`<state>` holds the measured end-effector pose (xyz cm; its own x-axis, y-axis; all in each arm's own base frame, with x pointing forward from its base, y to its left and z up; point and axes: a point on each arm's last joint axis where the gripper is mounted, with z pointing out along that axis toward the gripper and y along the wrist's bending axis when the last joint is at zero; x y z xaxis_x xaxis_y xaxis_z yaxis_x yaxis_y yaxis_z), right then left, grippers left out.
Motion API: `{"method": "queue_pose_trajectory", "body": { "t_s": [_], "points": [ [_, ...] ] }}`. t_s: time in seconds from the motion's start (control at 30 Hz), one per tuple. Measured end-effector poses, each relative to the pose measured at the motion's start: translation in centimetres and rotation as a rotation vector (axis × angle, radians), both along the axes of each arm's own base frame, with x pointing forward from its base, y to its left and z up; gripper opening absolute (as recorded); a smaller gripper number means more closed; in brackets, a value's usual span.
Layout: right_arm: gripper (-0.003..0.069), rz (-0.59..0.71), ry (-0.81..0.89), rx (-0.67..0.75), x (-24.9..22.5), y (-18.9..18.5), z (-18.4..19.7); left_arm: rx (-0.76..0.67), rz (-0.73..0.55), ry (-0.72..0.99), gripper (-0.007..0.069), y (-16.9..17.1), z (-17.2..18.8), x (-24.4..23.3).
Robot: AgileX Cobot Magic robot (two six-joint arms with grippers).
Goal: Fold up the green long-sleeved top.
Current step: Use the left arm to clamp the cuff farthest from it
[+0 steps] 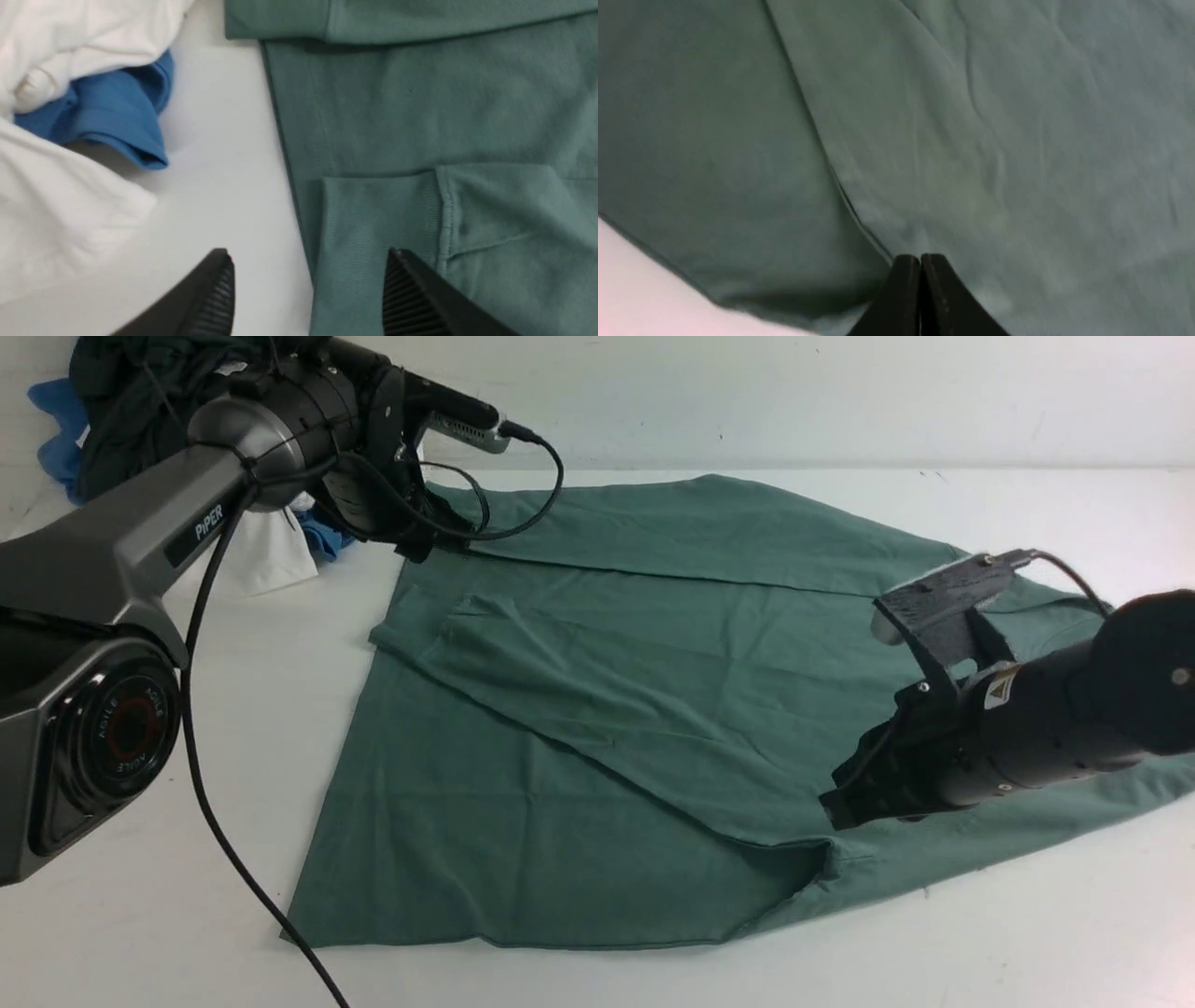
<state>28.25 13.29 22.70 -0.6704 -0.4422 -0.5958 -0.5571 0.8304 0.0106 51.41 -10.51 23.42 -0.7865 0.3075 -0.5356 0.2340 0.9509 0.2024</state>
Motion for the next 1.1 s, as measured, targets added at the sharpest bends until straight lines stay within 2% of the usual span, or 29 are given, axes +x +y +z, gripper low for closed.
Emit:
{"method": "queue_pose_trajectory", "body": {
  "t_s": [0.1, 0.23, 0.37, 0.5, 0.63, 0.83, 1.1],
  "points": [
    [-0.0002, 0.012, -0.040, 0.000, 0.7, 0.9, -1.0, -0.030, 0.010, 0.031, 0.0394, -0.2, 0.3, -0.3],
    [-0.0001, -0.001, -0.039, -0.026, 2.2, 1.6, -4.3, -0.108, 0.016, 0.153, 0.0305, -0.8, -0.5, -1.1],
    [-0.0001, 0.036, 0.072, -0.095, 2.1, 1.6, -7.1, -0.144, -0.021, 0.247, 0.0201, -1.4, -1.9, -1.5],
    [-0.0001, 0.097, 0.192, -0.162, 1.1, 1.2, -7.4, -0.151, -0.029, 0.281, 0.0122, -1.5, -3.0, -1.4],
    [-0.0001, 0.123, 0.239, -0.181, 0.1, 0.9, -6.2, -0.151, -0.031, 0.282, 0.0104, -1.6, -3.5, -1.3],
    [0.0000, 0.113, 0.169, -0.118, -1.2, 0.6, -2.1, -0.163, -0.030, 0.237, 0.0099, -1.7, -4.2, -0.6],
    [0.0000, 0.118, 0.360, -0.145, -1.5, 0.8, -5.2, -0.229, -0.027, 0.150, 0.0099, -2.2, -4.0, 0.2]
  ]
}}
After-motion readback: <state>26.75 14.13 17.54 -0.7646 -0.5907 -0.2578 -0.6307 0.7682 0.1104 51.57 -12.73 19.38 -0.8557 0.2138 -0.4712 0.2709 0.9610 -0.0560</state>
